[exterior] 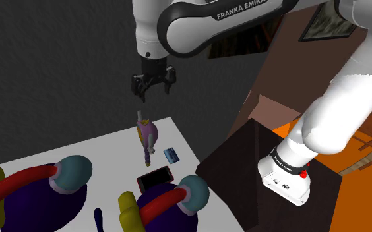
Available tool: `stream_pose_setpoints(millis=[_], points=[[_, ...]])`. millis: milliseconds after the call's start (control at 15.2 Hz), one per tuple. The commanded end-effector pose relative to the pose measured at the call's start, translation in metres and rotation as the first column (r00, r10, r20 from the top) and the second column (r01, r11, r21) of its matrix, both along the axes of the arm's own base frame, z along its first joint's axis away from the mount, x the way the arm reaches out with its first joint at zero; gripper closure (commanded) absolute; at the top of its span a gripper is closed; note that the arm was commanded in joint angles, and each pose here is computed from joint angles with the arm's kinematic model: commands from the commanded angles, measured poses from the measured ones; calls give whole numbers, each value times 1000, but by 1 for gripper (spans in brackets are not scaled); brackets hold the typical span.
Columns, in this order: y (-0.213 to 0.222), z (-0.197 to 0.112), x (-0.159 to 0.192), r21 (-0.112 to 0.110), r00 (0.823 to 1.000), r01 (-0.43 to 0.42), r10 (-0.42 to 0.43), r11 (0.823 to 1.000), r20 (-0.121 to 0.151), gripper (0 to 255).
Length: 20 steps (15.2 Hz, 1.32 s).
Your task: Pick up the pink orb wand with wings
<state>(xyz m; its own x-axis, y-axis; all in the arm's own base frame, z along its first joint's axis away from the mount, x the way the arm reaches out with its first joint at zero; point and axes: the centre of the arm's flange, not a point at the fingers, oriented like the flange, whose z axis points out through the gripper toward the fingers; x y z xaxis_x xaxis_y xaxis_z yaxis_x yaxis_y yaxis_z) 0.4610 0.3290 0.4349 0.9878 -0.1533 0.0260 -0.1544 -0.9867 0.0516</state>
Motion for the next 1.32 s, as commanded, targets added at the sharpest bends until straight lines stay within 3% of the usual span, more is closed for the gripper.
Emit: stream_pose_setpoints(millis=[0,198,792,858,1254], points=[[24,-14,9,3,1000,5,-5,1000,-8,0],[56,-31,22,6,1000,10,-10,1000,-19,0],[56,-71,22,6,1000,10,-9,1000,-19,0],[56,-71,21,6,1000,10,-10,1000,-19,255],[56,-71,21,6,1000,10,-9,1000,-19,255]])
